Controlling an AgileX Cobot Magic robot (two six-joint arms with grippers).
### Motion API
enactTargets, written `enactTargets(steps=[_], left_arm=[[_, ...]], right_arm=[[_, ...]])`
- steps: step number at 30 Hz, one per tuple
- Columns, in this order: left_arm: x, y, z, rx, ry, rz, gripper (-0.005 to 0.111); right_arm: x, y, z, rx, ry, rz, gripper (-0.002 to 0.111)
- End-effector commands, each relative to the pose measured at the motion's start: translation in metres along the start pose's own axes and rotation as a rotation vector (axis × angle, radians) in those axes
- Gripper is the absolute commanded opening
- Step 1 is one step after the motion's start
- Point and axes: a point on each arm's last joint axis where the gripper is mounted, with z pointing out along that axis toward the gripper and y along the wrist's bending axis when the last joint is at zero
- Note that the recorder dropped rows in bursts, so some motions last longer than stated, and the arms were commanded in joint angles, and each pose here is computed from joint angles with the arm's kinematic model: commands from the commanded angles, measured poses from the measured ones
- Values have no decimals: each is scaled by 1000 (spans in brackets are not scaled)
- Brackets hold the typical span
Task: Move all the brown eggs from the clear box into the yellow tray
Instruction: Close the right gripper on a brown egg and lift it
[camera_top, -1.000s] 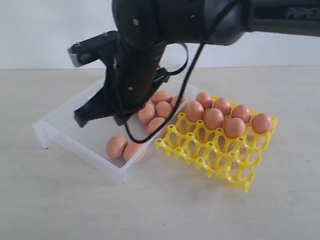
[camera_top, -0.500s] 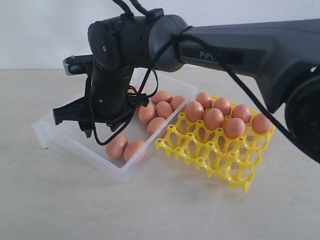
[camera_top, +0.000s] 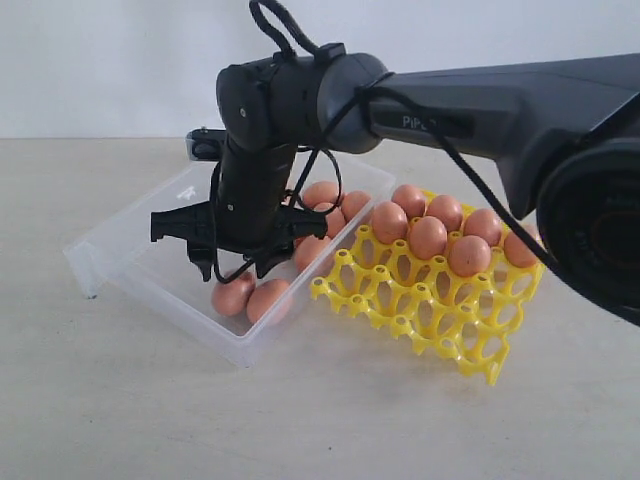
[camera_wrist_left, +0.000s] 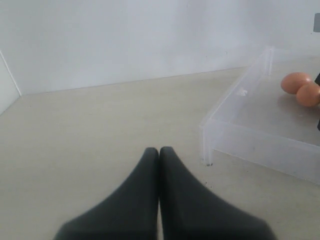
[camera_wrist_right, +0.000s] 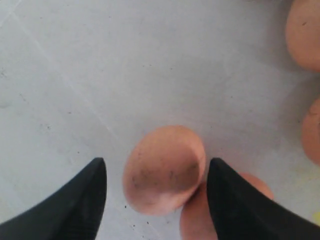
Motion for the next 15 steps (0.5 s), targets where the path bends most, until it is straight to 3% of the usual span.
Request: enactTargets(steps=[1,9,11,12,15], left_arm=[[0,0,0,-3,-8,-13,-4],[0,0,0,-2,-6,-13,-4],[0,0,0,-2,-6,-13,-4],[0,0,0,-2,-6,-13,-4],[0,0,0,-2,-6,-13,-4]], right_arm=[[-1,1,19,-69,7,69,57],[8,-9,60,-49,90,132,54],[7,-9,60,-51,74,128,30],[5,-8,60,-57,59,127,2],[2,-7,60,-75,20,126,0]])
